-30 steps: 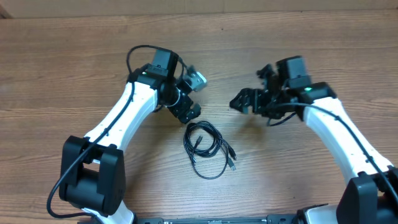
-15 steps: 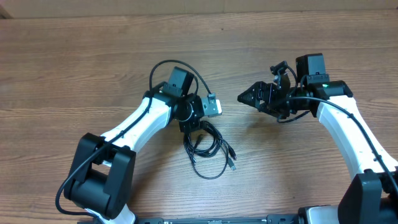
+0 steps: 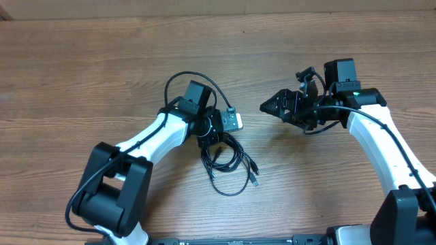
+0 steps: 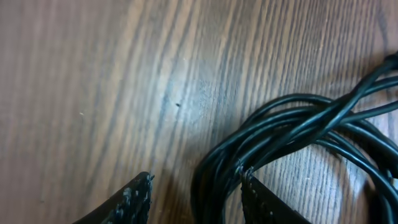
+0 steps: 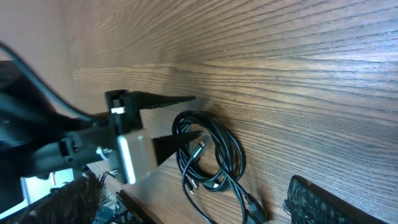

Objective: Untangle cables

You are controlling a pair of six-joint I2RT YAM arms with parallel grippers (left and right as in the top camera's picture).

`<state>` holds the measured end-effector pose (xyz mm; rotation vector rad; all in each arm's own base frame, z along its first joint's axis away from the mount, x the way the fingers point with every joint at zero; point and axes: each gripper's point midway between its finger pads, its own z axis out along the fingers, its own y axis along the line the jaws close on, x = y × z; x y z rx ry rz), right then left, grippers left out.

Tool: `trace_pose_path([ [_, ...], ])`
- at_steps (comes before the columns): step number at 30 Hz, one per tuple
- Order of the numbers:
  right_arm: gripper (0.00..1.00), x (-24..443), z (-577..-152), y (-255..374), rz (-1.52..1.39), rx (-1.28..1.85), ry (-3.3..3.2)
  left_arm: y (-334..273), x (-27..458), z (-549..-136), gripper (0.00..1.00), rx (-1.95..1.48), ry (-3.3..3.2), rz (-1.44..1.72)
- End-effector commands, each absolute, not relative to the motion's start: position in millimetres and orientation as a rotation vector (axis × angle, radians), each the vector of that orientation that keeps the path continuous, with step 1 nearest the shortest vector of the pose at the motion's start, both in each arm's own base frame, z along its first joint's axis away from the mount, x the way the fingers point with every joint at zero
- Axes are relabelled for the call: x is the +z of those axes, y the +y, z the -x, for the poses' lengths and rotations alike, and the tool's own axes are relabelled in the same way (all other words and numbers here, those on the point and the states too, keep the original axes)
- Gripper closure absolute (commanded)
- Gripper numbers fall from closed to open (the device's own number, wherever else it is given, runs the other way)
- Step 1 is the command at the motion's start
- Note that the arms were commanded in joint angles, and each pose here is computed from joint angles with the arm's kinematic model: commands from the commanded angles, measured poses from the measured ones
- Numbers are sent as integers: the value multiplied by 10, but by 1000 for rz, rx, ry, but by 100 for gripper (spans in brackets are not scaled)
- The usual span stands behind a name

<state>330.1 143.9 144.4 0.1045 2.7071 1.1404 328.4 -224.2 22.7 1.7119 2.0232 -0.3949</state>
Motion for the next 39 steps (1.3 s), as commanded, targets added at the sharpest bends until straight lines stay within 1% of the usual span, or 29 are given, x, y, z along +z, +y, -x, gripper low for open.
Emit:
trace_pose_path([
  [1, 6, 1617, -3364, 1451, -72, 1149, 2651, -2278, 39, -3158, 51, -478, 2077, -1714],
  [5, 6, 1620, -3371, 1451, -70, 1149, 2647, -2266, -42, -3138, 56, -486, 2096, -1721],
  [6, 6, 1623, -3377, 1452, -68, 1148, 2644, -2264, -57, -3134, 64, -487, 2100, -1722],
  [7, 6, 1626, -3382, 1453, -66, 1148, 2641, -2265, -60, -3137, 80, -487, 2099, -1722],
  [8, 7, 1627, -3384, 1453, -66, 1148, 2641, -2272, -56, -3139, 93, -490, 2095, -1720],
  [9, 7, 1626, -3383, 1453, -66, 1148, 2641, -2278, -51, -3149, 96, -489, 2091, -1718],
  [11, 9, 1624, -3381, 1455, -66, 1149, 2642, -2296, -37, -3191, 96, -484, 2090, -1693],
  [15, 18, 1607, -3344, 1454, -88, 1154, 2663, -2333, 105, -3333, 96, -488, 2156, -1558],
  [18, 19, 1599, -3327, 1452, -193, 1177, 2689, -2392, 369, -3492, 96, -504, 2219, -1385],
  [19, 19, 1599, -3328, 1451, -275, 1193, 2700, -2418, 485, -3544, 96, -526, 2253, -1290],
  [22, 19, 1598, -3325, 1452, -395, 1216, 2715, -2438, 588, -3590, 96, -573, 2333, -1122],
  [25, 20, 1588, -3304, 1454, -453, 1224, 2729, -2423, 589, -3605, 96, -615, 2441, -932],
  [26, 23, 1584, -3288, 1465, -469, 1228, 2737, -2396, 577, -3623, 96, -613, 2487, -843],
  [31, 24, 1548, -3159, 1569, -506, 1239, 2798, -2212, 506, -3725, 96, -548, 2657, -390],
  [33, 24, 1514, -3095, 1623, -576, 1221, 2837, -2100, 471, -3768, 96, -505, 2707, -128],
  [34, 27, 1486, -3078, 1633, -583, 1192, 2851, -2065, 461, -3778, 96, -489, 2715, -62],
  [35, 28, 1444, -3063, 1632, -621, 1143, 2869, -2020, 448, -3790, 96, -466, 2721, 17],
  [39, 28, 1238, -2978, 1651, -837, 911, 2916, -1957, 420, -3773, 96, -480, 2740, 335],
])
